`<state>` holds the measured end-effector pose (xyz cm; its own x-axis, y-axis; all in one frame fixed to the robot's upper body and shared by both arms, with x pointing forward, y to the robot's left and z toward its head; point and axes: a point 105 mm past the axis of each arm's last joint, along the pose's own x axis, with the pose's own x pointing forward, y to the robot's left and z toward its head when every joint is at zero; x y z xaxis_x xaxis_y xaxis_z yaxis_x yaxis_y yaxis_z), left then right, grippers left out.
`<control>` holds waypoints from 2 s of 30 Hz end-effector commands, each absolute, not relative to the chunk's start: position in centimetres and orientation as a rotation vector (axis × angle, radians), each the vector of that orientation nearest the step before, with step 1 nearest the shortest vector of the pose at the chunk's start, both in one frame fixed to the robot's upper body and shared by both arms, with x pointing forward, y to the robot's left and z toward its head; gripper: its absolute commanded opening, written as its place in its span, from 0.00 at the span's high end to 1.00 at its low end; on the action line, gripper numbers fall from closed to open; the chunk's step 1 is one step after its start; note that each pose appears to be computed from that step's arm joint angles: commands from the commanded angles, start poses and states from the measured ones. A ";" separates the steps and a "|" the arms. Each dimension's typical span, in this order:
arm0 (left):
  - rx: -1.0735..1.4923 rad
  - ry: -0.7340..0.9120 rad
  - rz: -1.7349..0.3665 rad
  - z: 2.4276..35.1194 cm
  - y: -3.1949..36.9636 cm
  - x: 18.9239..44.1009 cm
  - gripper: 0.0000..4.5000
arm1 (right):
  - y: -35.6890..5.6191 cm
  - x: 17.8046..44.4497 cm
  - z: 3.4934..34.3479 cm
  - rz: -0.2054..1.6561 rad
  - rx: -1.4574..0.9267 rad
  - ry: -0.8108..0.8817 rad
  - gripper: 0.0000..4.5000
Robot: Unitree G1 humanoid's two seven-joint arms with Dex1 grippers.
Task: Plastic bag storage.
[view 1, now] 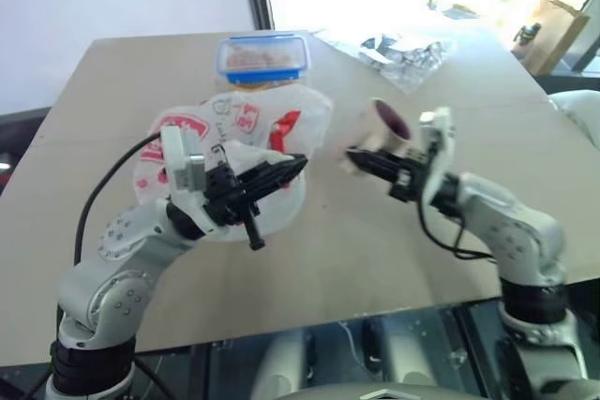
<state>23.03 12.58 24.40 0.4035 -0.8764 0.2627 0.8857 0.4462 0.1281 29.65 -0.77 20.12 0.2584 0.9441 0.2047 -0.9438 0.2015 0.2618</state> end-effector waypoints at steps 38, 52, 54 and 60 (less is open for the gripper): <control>0.026 -0.260 -1.147 22.5 10.6 18.5 1.00 | 16.3 23.8 16.7 1.918 0.274 0.186 0.75; -0.011 -0.277 -1.056 21.5 11.6 19.8 1.00 | 7.0 29.1 20.5 1.546 0.113 -0.087 0.02; -0.014 -0.275 -1.060 21.3 11.6 19.9 1.00 | 5.6 30.6 21.6 1.413 0.051 -0.149 0.02; -0.021 -0.268 -1.071 21.1 11.7 20.1 1.00 | 2.5 35.5 24.3 1.067 -0.161 -0.235 0.02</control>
